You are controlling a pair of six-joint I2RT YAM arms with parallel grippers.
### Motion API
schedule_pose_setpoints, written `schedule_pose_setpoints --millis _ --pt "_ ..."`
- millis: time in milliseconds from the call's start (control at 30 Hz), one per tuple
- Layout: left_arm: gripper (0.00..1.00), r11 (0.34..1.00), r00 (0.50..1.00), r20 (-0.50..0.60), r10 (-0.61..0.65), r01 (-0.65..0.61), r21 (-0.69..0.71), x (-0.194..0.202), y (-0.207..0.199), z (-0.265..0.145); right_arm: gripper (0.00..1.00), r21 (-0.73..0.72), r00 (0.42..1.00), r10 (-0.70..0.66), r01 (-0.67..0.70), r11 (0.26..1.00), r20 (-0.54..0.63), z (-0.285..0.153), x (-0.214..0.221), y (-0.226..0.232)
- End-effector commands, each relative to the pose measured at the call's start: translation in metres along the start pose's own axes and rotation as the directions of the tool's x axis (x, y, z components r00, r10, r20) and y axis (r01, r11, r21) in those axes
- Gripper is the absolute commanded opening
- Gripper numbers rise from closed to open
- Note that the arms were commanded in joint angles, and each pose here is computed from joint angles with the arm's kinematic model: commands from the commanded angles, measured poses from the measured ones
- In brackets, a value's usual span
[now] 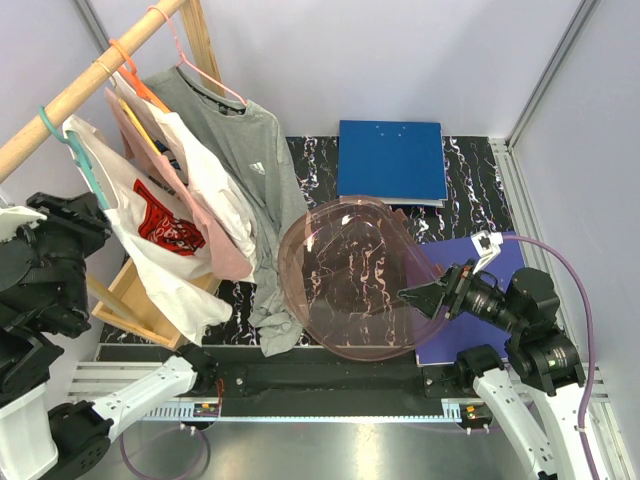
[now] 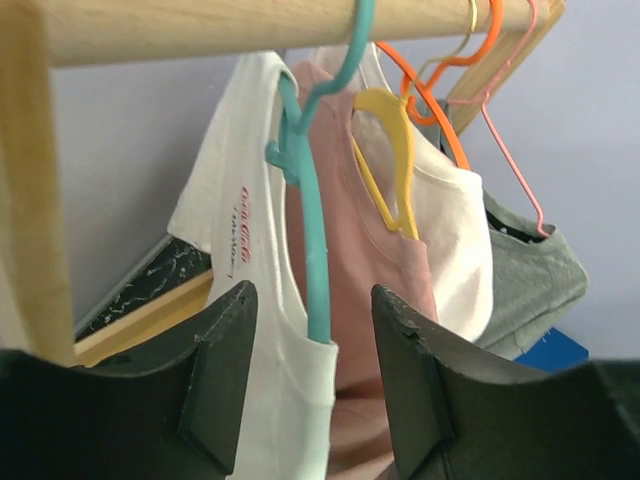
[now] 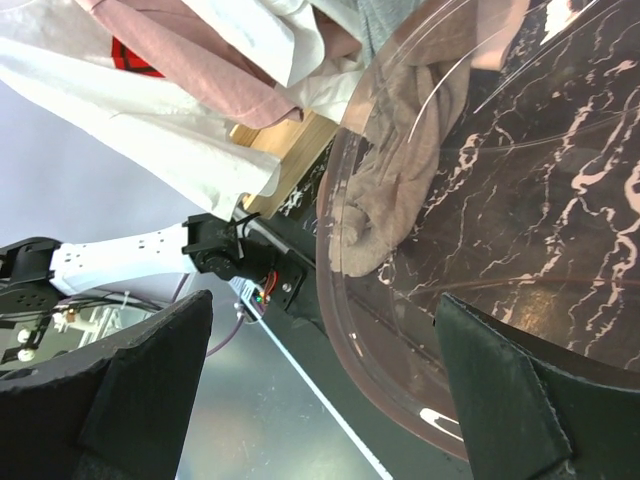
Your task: Remove the t-shirt from the hanger
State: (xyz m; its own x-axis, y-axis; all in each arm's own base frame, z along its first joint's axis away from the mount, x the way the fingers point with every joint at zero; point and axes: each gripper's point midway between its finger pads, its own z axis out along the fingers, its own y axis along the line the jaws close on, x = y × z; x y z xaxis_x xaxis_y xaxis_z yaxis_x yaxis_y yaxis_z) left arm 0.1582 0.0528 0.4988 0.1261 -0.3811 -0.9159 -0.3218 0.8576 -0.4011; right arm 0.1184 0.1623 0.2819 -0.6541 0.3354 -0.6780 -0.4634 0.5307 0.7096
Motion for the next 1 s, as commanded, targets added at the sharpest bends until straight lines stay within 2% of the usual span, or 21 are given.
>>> schedule_pose_setpoints --millis 0,67,100,200,333,633,833,967 --pt "0.31 0.996 0.998 0.051 0.036 -0.031 -0.085 -0.010 0.007 0.007 1.00 -0.060 1.000 -0.010 0.010 0.998 -0.003 -0.001 -0.002 0.012" --pt "0.26 0.992 0.998 0.048 0.045 -0.039 -0.121 -0.008 0.009 0.010 1.00 -0.069 1.000 -0.012 0.011 0.998 -0.009 -0.001 -0.001 0.014" --pt "0.30 0.987 0.997 0.041 0.064 -0.057 -0.153 -0.007 0.010 0.012 1.00 -0.071 1.000 -0.010 0.009 0.997 -0.013 -0.001 0.000 0.014" --pt "0.55 0.984 0.997 0.035 0.063 -0.056 -0.170 -0.006 0.005 0.017 1.00 -0.078 1.000 -0.011 0.009 0.997 -0.020 -0.001 0.000 0.015" --pt "0.57 0.977 0.997 0.026 0.079 -0.072 -0.201 0.000 0.001 0.024 1.00 -0.096 0.999 -0.026 0.023 0.995 -0.030 -0.002 -0.002 0.021" --pt "0.47 0.940 0.988 0.010 0.156 -0.146 -0.308 0.008 0.004 0.044 1.00 -0.112 0.998 -0.042 0.037 0.993 -0.037 -0.003 -0.003 0.026" --pt "0.40 0.929 0.985 -0.064 0.160 -0.172 -0.328 0.029 0.010 0.070 1.00 -0.120 0.997 -0.059 0.053 0.991 -0.041 -0.004 -0.005 0.030" --pt "0.20 0.944 0.988 -0.051 0.143 -0.152 -0.293 0.026 0.000 0.076 1.00 -0.111 0.997 -0.060 0.055 0.992 -0.041 -0.003 -0.007 0.030"
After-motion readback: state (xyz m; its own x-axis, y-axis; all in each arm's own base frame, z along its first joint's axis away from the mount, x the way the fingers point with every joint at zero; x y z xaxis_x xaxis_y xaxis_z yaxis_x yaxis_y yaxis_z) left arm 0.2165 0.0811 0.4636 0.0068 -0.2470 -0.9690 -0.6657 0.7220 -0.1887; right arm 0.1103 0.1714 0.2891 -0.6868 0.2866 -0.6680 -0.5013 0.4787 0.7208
